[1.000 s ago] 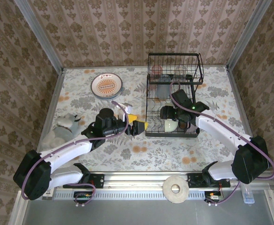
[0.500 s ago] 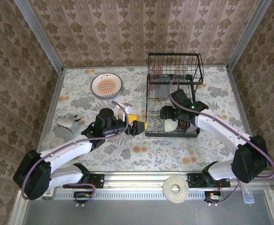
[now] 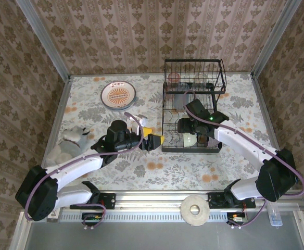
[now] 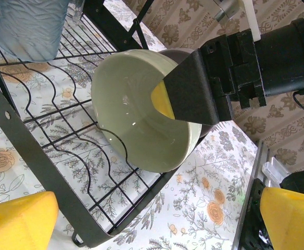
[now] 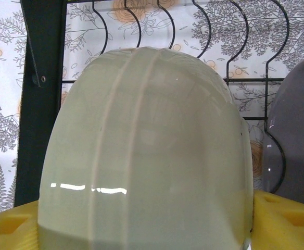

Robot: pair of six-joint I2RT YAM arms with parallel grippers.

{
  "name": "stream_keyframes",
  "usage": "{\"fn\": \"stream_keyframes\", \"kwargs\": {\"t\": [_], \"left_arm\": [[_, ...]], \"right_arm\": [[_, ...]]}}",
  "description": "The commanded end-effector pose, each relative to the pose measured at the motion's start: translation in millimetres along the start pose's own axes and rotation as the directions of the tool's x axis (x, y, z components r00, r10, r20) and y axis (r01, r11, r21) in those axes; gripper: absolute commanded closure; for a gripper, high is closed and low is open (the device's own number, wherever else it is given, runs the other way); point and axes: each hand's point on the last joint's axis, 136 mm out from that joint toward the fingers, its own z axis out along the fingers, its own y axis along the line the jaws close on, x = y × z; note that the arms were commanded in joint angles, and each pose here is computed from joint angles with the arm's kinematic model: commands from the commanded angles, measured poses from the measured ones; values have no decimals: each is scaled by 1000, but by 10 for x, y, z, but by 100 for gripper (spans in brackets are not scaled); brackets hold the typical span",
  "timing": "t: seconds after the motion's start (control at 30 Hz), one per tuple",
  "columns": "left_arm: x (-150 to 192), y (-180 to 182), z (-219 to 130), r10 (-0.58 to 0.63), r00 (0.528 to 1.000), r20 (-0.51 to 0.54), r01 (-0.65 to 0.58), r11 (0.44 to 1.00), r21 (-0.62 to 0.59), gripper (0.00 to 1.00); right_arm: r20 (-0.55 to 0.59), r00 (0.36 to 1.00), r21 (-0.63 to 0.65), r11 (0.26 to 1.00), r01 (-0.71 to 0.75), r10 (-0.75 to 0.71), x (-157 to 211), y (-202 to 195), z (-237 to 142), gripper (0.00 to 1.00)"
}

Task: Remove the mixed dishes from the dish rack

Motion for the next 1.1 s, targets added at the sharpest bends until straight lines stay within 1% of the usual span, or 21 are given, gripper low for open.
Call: {"fn": "stream_keyframes", "kwargs": {"t": [0.0,0.13,0.3,0.33,0.4,0.43,0.5,0.6,0.73,0.8,1.0,1.07], "left_arm": [[-49,8,11,8,1000,13,-8,1000,0,0],[-45,12,17,7,1000,10,-7,1000,-1,0],[-54,-1,18,9,1000,11,-9,1000,3,0],[-57,1,17,8,1000,11,-8,1000,3,0],[-52,2,14,8,1000,11,-8,1000,2,0],[-52,1,12,8,1000,11,-8,1000,2,0],[-47,3,8,9,1000,11,-9,1000,1,0],[-53,2,4,11,1000,13,-11,1000,0,0],[-52,-1,1,12,1000,13,-12,1000,1,0],[-50,0,1,12,1000,12,-12,1000,1,0],[-47,1,-2,12,1000,12,-12,1000,0,0],[-45,-2,-1,12,1000,12,-12,1000,1,0]], "right_arm": [[124,992,20,1000,22,-24,-317,21,-259,100],[136,990,21,999,33,-35,-331,45,-282,100],[114,993,0,1000,31,-31,-278,83,-222,100],[109,994,1,1000,28,-28,-269,81,-210,98],[95,995,5,1000,29,-29,-236,75,-181,81],[90,995,7,1000,29,-29,-224,71,-170,76],[80,996,11,1000,27,-28,-189,58,-146,63],[70,997,14,1000,17,-18,-164,34,-116,49],[48,999,12,1000,10,-11,-128,20,-75,39],[41,999,17,1000,9,-10,-119,12,-62,32],[39,999,21,1000,8,-9,-115,-2,-60,17],[39,999,23,1000,9,-10,-116,-6,-61,15]]}}
